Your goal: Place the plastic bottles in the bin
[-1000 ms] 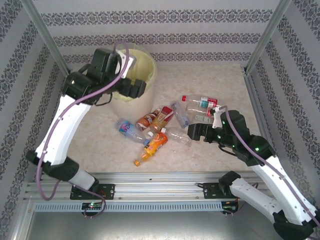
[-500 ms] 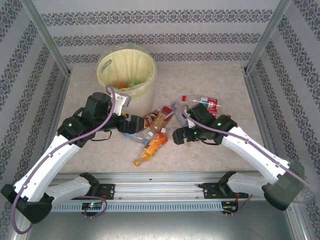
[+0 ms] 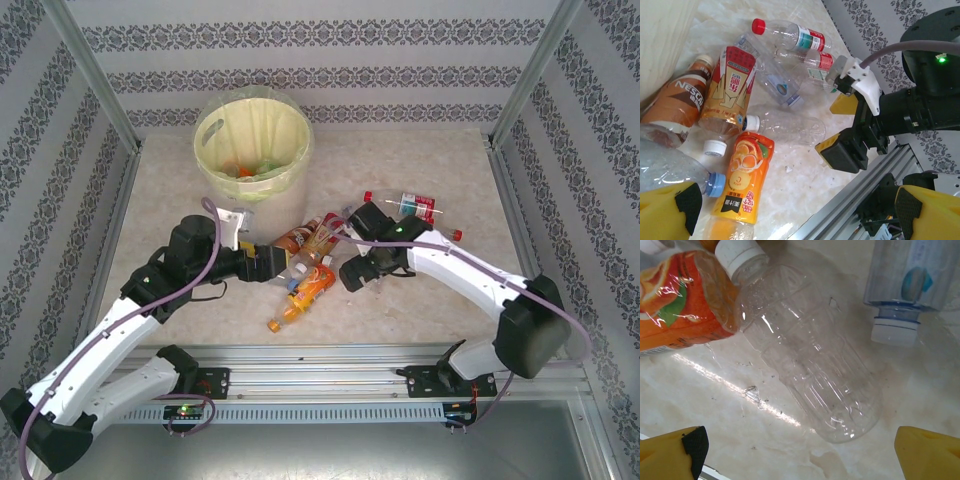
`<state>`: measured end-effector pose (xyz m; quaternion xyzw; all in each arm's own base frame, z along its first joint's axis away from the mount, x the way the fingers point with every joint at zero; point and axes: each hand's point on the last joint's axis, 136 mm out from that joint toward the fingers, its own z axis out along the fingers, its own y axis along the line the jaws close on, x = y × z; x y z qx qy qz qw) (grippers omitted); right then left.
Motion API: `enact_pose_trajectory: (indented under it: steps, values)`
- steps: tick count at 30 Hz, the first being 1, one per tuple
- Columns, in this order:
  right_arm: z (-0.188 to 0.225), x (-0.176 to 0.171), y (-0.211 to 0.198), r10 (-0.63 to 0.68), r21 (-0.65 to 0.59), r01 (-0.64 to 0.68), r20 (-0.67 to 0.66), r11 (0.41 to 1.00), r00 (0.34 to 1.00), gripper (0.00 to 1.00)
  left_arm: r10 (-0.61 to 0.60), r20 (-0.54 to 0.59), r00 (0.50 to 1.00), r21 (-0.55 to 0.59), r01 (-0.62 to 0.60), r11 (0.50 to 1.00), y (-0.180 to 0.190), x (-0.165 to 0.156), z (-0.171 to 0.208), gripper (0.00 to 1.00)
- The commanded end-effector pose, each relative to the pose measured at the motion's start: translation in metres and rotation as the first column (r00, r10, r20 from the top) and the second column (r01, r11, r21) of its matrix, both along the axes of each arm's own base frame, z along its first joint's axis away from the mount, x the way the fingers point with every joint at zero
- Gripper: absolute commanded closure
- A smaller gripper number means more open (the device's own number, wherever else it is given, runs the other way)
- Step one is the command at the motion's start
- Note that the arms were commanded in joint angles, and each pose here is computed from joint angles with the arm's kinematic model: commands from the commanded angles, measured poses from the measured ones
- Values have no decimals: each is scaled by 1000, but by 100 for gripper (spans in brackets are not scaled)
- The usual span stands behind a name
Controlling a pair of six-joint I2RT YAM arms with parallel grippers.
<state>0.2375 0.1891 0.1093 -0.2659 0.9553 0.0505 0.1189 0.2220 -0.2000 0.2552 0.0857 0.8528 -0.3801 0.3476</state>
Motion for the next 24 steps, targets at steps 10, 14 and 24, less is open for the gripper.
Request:
enact_pose_trajectory:
  steps: [10, 14, 24]
  values:
    - [-42, 17, 2, 106, -128, -116, -81, 985, 991, 4, 11, 14, 1000, -57, -11, 998, -8, 2, -1, 0]
    - [-50, 15, -1, 80, -147, -95, -102, 985, 992, 4, 8, -6, 1000, -47, -9, 999, -9, 2, -8, 0]
    - [-57, -13, 0, -46, -65, 35, -177, 997, 983, 12, 1, -33, 999, -61, -3, 998, -16, 7, -17, 0]
